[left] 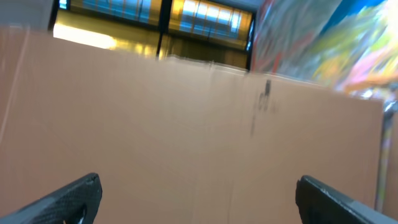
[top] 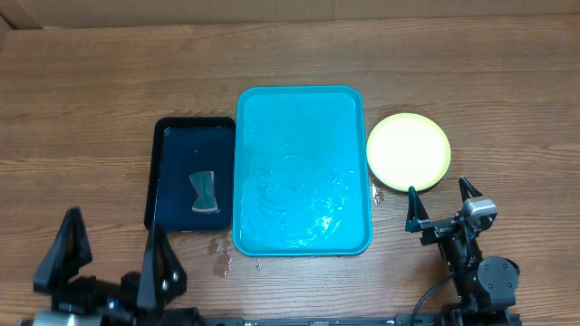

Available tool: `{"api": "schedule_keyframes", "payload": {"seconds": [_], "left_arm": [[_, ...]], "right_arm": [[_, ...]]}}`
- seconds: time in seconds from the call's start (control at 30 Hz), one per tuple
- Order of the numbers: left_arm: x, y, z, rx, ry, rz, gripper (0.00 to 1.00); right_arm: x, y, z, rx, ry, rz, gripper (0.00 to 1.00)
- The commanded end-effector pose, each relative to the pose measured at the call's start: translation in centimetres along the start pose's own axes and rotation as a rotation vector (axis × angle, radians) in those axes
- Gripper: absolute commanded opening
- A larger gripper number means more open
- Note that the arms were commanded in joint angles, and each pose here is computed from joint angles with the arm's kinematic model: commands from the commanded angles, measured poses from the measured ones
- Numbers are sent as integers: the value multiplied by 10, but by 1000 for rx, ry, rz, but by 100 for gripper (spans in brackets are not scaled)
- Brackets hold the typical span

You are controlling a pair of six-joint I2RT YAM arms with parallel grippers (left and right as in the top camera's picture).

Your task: Clean dirty plates on tray and stack at the side

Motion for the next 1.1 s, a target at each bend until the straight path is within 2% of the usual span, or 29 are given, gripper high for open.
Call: {"api": "schedule_keyframes", "payload": {"seconds": [0.0, 0.3, 0.5, 0.87, 1.07], "left_arm": [[0, -5, -14, 57, -55, -1, 100], [5, -3, -11, 72, -81, 34, 100], [54, 13, 0, 64, 8, 12, 100], [142, 44, 2, 47, 57, -15, 100], [175, 55, -3, 19, 131, -40, 100]], "right_arm": [[3, -2, 1, 17, 5, 5, 100], [3, -2, 1, 17, 5, 5, 100], [3, -2, 1, 17, 5, 5, 100], [3, -2, 1, 17, 5, 5, 100], [3, -2, 1, 17, 5, 5, 100]]}}
Point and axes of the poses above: each gripper's point midway between its finger pads, its own z axis out along the fingers, its own y axis along the line the jaws close on, x = y × z, the point moved 8 cm from there along -z, back along the fingers, and after that the axes turned 4 degrees about -z, right-handed, at the moved point
